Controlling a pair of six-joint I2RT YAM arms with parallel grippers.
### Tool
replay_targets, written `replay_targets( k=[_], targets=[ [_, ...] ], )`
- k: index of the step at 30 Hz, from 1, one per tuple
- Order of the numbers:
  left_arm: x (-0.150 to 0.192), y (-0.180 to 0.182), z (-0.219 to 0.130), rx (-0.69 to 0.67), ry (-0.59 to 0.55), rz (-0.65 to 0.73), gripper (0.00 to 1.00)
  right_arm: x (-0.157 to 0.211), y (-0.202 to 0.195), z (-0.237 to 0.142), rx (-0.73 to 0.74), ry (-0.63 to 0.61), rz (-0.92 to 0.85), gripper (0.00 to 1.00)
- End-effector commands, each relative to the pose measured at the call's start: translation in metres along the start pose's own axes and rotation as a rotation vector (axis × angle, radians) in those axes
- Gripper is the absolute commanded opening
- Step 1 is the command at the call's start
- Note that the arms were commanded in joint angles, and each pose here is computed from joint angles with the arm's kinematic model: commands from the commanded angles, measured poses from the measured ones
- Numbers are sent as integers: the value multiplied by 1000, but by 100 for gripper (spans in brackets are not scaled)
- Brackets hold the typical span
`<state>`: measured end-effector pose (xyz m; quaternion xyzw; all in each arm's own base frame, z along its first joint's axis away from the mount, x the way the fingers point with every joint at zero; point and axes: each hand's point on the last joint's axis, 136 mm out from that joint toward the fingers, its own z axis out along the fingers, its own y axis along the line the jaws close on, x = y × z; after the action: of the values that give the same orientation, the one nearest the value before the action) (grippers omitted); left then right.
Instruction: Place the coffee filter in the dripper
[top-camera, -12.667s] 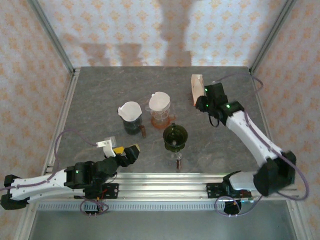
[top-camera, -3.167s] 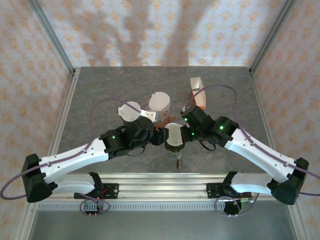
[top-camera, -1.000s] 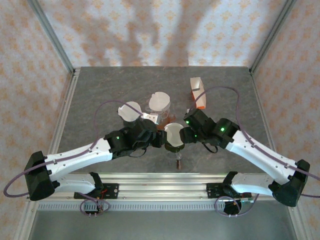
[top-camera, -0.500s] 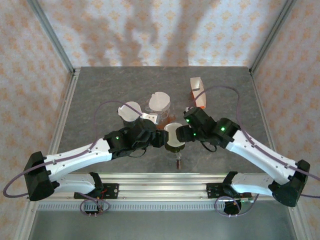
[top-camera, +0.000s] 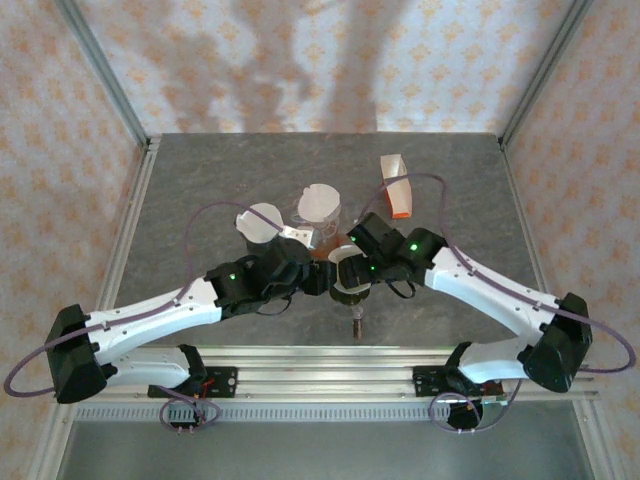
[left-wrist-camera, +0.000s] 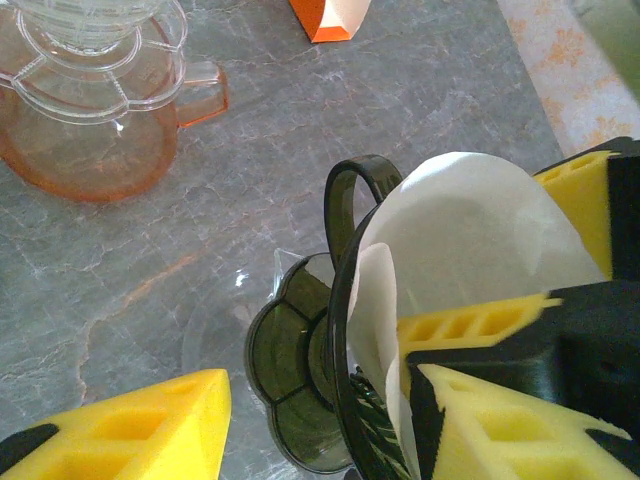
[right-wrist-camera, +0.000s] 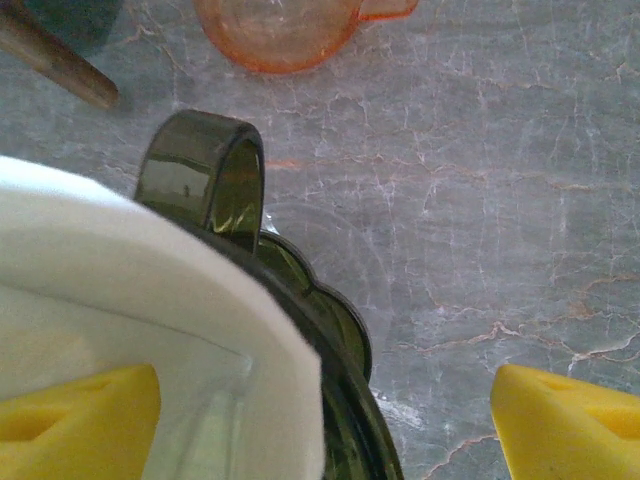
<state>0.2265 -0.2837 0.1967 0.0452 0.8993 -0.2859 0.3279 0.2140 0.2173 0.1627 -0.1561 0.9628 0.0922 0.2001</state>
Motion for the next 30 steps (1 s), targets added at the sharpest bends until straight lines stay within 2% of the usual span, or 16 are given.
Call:
replay_targets(
  k=[1,7,12,23,30],
  targets=[
    [-5,5,-3,-12,-28,-3,52,-6,-6,-3,38,-7,-14,86],
    [-5,5,-6,-11,-34,-7,52,-3,-7,9,62,18,-25,86],
    [-12,4,-14,7,-75,-21,62,-1,-9,16,70,23,-23,86],
    [-10,3,-7,10,-66,-22,70,4,-10,23,67,24,-11,86],
    [-9,10,-3,-28,-67,-25,70,4,-13,22,74,10,-4,86]
  ],
)
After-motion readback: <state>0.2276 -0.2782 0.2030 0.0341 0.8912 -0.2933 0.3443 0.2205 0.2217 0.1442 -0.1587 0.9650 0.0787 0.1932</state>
